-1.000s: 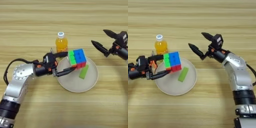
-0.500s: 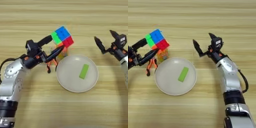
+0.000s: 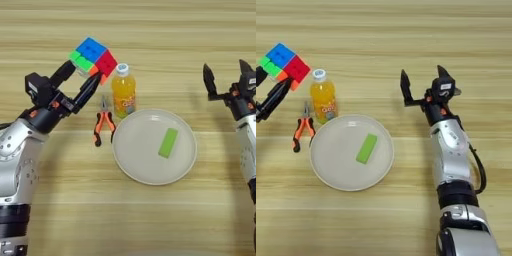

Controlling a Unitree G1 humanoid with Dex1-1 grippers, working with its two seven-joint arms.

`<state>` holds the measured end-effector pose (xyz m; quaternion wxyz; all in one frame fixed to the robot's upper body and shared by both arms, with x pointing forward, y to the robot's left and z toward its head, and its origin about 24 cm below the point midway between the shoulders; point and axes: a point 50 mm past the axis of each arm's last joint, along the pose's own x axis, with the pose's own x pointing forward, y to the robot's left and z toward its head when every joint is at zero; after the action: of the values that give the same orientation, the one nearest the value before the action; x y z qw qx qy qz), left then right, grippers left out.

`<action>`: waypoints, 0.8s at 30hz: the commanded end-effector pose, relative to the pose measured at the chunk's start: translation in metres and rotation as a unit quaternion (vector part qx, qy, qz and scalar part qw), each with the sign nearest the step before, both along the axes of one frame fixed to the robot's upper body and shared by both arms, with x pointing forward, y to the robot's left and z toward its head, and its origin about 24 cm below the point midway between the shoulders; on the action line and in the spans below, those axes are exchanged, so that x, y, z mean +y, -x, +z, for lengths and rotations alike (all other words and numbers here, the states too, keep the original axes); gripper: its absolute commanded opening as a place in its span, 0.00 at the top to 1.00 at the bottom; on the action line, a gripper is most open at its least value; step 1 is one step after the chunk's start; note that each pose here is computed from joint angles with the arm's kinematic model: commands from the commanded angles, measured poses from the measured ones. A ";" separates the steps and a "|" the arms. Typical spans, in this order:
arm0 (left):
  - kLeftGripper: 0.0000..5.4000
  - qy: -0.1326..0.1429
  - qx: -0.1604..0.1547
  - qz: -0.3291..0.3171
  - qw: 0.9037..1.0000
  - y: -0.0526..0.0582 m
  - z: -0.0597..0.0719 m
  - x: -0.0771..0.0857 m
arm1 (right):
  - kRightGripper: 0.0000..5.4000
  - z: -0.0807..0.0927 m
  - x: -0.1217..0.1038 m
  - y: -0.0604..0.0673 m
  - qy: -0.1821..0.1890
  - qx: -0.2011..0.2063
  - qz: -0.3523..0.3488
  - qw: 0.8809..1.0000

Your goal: Move the objects on the table

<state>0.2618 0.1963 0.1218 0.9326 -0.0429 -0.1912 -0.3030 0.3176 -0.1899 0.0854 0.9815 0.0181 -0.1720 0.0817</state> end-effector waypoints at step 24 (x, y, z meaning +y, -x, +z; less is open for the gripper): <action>0.40 -0.079 0.200 0.207 0.954 -0.032 -0.071 0.000 | 0.00 0.013 0.001 -0.005 -0.007 -0.035 -0.018 0.999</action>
<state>0.2922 0.2026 0.0573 0.9944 0.0196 -0.0017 -0.1036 0.3197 -0.1906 0.0913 0.9791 0.0186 -0.1928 0.0625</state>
